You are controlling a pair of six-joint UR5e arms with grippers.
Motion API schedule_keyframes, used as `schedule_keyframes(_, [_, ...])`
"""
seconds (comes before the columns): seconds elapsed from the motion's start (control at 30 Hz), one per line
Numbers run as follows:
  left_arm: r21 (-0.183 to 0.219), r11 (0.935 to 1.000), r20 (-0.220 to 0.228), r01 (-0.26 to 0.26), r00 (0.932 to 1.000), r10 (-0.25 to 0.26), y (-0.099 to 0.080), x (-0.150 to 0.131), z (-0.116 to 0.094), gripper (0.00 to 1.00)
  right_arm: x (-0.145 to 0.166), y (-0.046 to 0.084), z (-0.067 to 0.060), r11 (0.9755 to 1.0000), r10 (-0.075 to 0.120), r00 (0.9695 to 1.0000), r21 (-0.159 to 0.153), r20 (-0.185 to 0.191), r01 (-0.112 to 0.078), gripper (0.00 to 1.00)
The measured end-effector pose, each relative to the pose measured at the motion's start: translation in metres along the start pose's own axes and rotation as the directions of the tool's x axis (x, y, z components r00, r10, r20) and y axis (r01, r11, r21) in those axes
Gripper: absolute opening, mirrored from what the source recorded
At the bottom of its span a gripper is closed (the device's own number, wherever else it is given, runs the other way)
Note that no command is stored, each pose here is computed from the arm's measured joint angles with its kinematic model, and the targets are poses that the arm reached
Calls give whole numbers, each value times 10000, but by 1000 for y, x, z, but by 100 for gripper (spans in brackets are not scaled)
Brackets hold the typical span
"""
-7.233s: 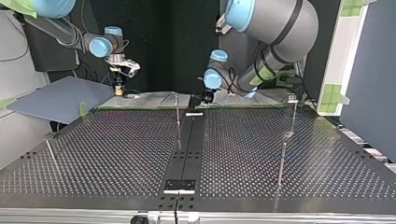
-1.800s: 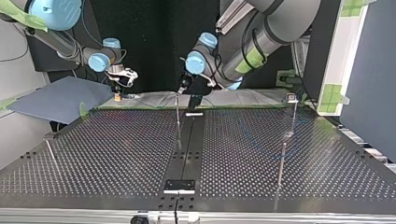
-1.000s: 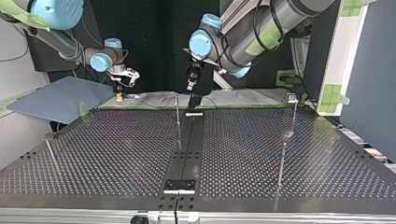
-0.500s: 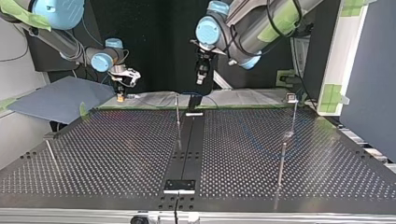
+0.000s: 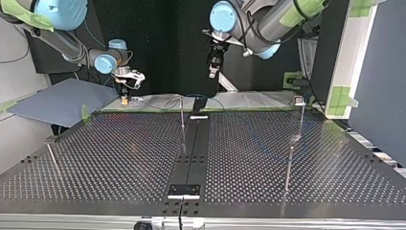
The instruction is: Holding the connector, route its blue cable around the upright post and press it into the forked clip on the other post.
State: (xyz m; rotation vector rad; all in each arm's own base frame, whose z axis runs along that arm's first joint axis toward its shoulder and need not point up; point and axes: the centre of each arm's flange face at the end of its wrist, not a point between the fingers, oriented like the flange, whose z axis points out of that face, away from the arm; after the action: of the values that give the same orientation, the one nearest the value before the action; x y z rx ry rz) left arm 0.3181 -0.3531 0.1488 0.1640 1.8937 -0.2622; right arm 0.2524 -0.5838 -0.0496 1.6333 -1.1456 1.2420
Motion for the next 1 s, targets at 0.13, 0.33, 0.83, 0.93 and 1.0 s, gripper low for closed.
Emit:
schedule_keyframes(0.13, [-19,10000,22,95,10000,-95,5,-1,-12,100,0,0,0,10000,8,10000,7,-13,-8,56])
schedule_keyframes(0.33, [-26,9999,120,160,9998,-160,12,-3,-31,100,1,-1,1,10000,-2,10000,15,-22,2,56])
schedule_keyframes(0.83, [227,9971,937,730,9928,-749,25,-7,-75,100,3,-4,2,10000,-21,10000,61,-59,21,56])
schedule_keyframes(0.93, [282,9960,1146,843,9896,-870,29,-7,-84,100,3,-5,2,10000,-26,10000,80,-59,26,56])
schedule_keyframes(1.0, [301,9957,1213,876,9885,-907,32,-6,-92,100,4,-5,3,10000,-33,10000,78,-68,34,56])
